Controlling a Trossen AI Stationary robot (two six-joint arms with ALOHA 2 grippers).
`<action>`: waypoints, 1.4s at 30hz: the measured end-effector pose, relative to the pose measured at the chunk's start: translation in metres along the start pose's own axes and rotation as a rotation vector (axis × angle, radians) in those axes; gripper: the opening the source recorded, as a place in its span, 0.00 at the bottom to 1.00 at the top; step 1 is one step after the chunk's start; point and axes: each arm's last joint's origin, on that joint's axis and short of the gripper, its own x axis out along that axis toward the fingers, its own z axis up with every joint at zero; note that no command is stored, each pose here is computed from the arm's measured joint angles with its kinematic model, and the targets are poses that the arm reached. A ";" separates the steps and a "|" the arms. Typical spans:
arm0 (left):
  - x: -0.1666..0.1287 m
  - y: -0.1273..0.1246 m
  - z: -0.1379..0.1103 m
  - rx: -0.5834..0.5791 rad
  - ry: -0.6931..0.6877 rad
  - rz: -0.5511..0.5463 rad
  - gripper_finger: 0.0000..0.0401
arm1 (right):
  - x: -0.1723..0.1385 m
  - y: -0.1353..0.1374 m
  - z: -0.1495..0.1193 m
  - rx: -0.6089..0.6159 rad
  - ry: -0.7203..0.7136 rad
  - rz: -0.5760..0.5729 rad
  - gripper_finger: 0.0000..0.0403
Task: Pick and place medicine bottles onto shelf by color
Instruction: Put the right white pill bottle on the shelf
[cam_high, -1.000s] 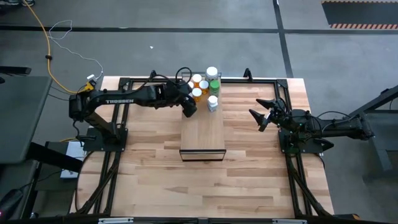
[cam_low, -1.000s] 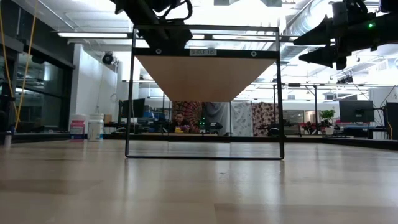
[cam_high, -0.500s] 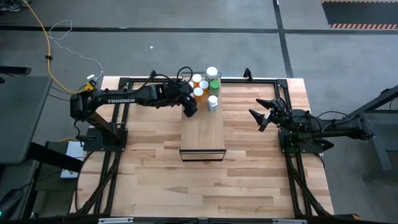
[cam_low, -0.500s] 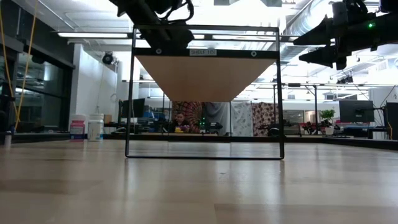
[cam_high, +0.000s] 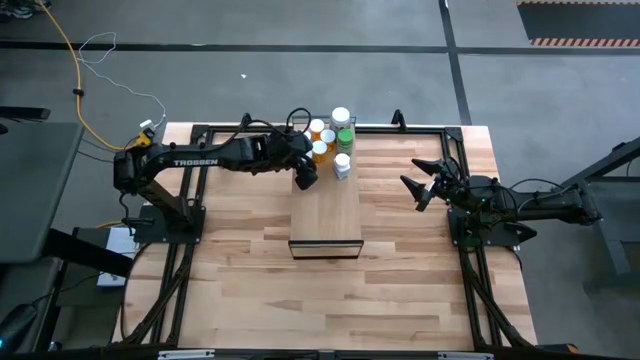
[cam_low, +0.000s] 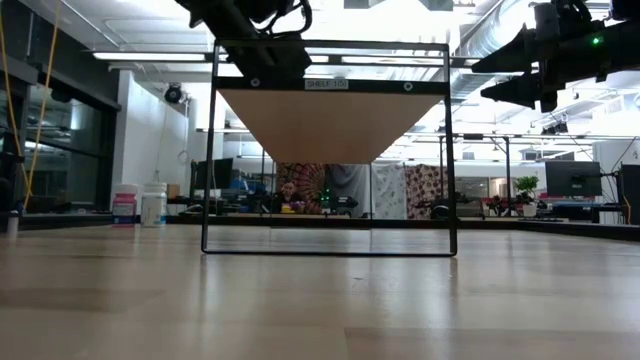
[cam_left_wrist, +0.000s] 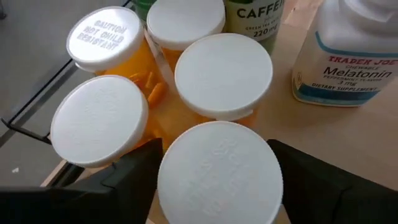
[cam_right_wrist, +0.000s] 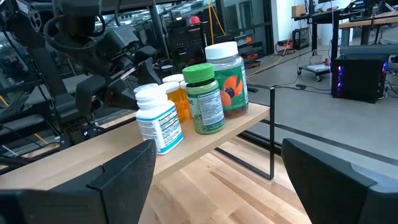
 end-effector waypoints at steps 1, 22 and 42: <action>0.000 0.000 0.000 0.001 0.001 0.001 0.70 | 0.000 0.000 0.000 0.000 0.000 0.000 0.84; -0.093 0.004 0.019 -0.033 -0.277 -0.136 0.77 | 0.000 0.000 -0.001 -0.009 0.010 -0.002 0.84; -0.057 0.098 -0.107 -0.470 0.090 0.426 0.77 | 0.000 0.000 -0.001 0.018 0.012 -0.003 0.84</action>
